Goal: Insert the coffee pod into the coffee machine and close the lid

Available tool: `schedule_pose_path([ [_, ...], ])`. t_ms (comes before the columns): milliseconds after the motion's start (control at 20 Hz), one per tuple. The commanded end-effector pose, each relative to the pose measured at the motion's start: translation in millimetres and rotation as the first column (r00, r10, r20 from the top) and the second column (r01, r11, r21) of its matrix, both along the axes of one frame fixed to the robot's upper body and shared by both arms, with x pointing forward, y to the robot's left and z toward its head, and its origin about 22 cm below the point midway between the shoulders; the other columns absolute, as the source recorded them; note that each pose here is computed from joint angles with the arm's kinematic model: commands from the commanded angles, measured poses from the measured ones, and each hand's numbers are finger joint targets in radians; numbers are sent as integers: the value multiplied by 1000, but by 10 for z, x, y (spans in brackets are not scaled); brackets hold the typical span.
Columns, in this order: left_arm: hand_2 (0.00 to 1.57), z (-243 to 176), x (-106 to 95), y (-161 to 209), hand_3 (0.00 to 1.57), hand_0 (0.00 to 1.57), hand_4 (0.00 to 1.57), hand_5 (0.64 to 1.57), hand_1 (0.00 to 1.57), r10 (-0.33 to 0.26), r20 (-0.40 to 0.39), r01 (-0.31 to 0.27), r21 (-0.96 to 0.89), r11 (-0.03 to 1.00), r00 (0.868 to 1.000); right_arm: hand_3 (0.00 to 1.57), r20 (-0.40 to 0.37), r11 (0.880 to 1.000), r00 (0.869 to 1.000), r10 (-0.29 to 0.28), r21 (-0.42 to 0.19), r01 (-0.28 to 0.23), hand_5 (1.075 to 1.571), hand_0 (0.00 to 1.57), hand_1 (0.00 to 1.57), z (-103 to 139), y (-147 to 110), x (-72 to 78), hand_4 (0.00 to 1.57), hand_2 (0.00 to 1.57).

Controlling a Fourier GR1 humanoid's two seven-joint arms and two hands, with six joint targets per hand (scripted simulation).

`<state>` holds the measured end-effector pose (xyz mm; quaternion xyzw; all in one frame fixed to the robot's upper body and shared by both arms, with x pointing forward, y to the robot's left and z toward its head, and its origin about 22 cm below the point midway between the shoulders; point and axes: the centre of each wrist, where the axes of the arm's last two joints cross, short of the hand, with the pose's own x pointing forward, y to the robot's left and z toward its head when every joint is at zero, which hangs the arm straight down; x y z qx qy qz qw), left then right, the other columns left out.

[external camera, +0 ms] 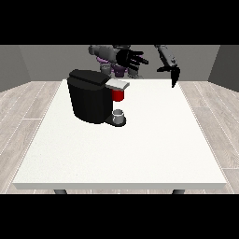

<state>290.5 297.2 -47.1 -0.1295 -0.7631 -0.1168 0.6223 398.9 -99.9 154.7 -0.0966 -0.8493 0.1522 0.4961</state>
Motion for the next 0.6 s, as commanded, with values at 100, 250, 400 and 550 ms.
schedule_pose_path([
  [100,0,-17,53,-105,0,0,341,1571,0,6,-31,-6,-7,1000,1000,0,-27,991,991,129,-32,-130,1571,0,0,-316,215,-137,429,0],
  [250,0,-53,46,-190,0,0,400,1571,0,-27,-35,27,-22,999,999,0,-60,988,987,147,-47,-150,1571,0,0,-647,260,-289,487,0],
  [400,0,-175,-56,-188,0,0,302,1571,0,15,-66,-16,-8,1000,998,0,-68,946,947,314,-67,-318,1571,0,0,-708,308,-382,507,0],
  [550,0,-271,-97,-209,0,0,168,1571,0,-42,-52,41,-12,999,998,0,-90,922,918,386,19,-386,1571,0,0,-965,446,-737,461,0],
])
